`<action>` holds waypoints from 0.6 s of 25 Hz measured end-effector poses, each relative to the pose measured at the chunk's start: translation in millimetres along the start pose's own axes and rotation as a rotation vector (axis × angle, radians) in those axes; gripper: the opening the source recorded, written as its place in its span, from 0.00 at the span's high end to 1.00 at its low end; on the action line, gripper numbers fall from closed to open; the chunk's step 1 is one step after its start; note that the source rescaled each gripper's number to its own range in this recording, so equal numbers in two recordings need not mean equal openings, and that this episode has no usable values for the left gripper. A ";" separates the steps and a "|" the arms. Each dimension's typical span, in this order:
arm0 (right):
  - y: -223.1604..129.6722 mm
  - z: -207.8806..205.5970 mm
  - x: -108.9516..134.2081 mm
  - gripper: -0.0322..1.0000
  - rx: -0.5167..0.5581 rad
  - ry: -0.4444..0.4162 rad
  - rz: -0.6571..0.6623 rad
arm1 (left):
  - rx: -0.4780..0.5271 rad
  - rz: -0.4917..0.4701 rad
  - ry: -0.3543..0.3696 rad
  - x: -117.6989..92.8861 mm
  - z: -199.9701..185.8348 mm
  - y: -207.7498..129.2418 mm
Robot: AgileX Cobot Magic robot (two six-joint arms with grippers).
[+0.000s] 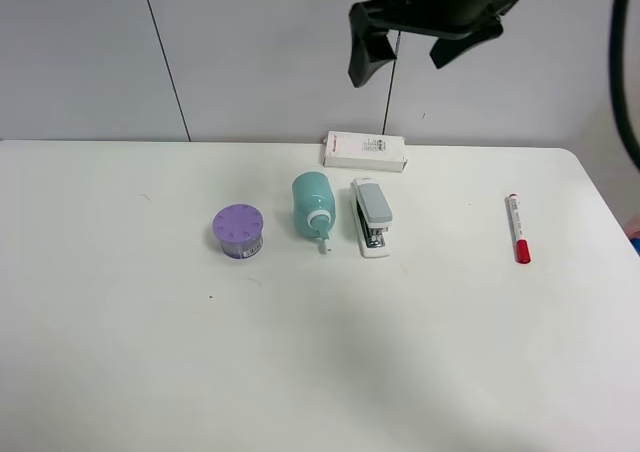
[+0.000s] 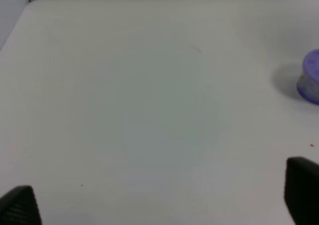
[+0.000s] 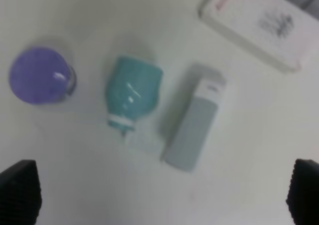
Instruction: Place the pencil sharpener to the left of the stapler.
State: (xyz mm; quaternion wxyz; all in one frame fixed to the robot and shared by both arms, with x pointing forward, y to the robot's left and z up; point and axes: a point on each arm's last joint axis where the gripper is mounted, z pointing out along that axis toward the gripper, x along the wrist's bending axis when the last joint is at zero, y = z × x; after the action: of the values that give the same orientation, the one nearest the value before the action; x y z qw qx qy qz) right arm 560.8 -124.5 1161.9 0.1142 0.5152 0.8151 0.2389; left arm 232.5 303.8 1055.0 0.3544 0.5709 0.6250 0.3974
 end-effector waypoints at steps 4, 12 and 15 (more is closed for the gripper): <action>-22.5 -17.0 -21.1 0.00 0.013 -0.053 0.044 | 0.000 0.000 0.000 0.0 0.0 0.0; -75.5 -63.0 -57.1 0.00 -0.019 -0.145 0.214 | 0.000 0.000 0.000 0.0 0.0 0.0; -102.6 -76.0 -63.9 0.00 -0.020 -0.184 0.241 | 0.000 0.000 0.000 0.0 0.0 0.0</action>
State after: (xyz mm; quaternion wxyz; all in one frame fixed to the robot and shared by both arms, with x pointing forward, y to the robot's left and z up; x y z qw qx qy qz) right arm 475.7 -238.7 1171.4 0.1643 0.6280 0.7308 0.2108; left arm 232.5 303.8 1055.0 0.3544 0.5709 0.6250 0.3974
